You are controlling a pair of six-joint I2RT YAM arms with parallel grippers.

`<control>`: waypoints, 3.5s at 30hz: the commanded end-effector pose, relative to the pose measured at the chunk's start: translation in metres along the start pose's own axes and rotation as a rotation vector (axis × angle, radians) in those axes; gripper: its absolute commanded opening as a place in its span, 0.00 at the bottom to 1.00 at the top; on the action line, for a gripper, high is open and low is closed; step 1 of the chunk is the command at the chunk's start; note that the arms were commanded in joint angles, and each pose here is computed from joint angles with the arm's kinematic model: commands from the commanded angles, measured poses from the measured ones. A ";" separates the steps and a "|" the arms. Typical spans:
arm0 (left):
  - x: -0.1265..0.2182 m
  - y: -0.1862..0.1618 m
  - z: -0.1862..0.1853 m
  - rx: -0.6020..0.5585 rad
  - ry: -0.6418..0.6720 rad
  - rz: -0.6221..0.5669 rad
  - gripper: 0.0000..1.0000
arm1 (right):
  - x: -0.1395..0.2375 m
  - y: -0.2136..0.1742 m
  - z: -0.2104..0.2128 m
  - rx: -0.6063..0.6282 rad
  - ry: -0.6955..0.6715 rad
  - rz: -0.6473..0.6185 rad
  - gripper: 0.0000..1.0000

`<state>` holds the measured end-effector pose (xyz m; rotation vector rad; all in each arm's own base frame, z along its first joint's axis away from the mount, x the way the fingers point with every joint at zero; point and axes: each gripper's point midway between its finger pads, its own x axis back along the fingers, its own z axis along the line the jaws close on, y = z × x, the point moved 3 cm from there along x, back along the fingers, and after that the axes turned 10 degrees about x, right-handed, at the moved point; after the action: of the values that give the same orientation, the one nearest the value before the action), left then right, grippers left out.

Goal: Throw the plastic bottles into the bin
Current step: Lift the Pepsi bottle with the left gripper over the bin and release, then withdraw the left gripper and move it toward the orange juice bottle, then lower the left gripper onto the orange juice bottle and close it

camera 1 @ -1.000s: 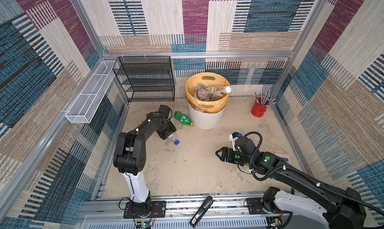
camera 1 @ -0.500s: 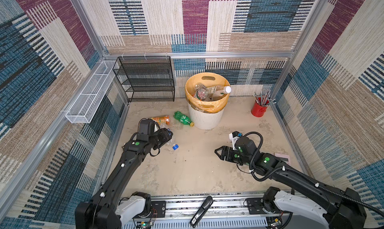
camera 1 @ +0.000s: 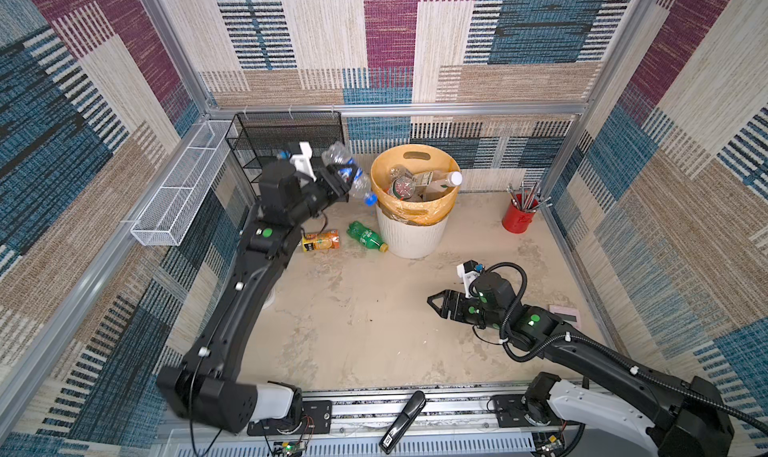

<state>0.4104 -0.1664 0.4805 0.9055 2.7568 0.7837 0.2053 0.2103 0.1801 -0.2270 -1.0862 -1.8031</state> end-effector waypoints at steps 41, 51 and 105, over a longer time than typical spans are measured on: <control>0.146 -0.073 0.160 0.289 0.603 -0.093 0.94 | 0.021 0.001 -0.021 -0.114 -0.066 -0.117 1.00; 0.161 -0.092 0.201 0.482 0.780 -0.073 0.80 | 0.019 -0.001 -0.025 -0.106 -0.086 -0.104 0.99; 0.030 -0.031 0.358 0.938 1.005 -0.185 0.91 | -0.013 0.020 -0.029 -0.111 -0.153 -0.080 0.94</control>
<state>0.4629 -0.0127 0.1632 0.2763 4.1214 -0.2512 0.2323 0.1963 0.1646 -0.3970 -1.0998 -1.9252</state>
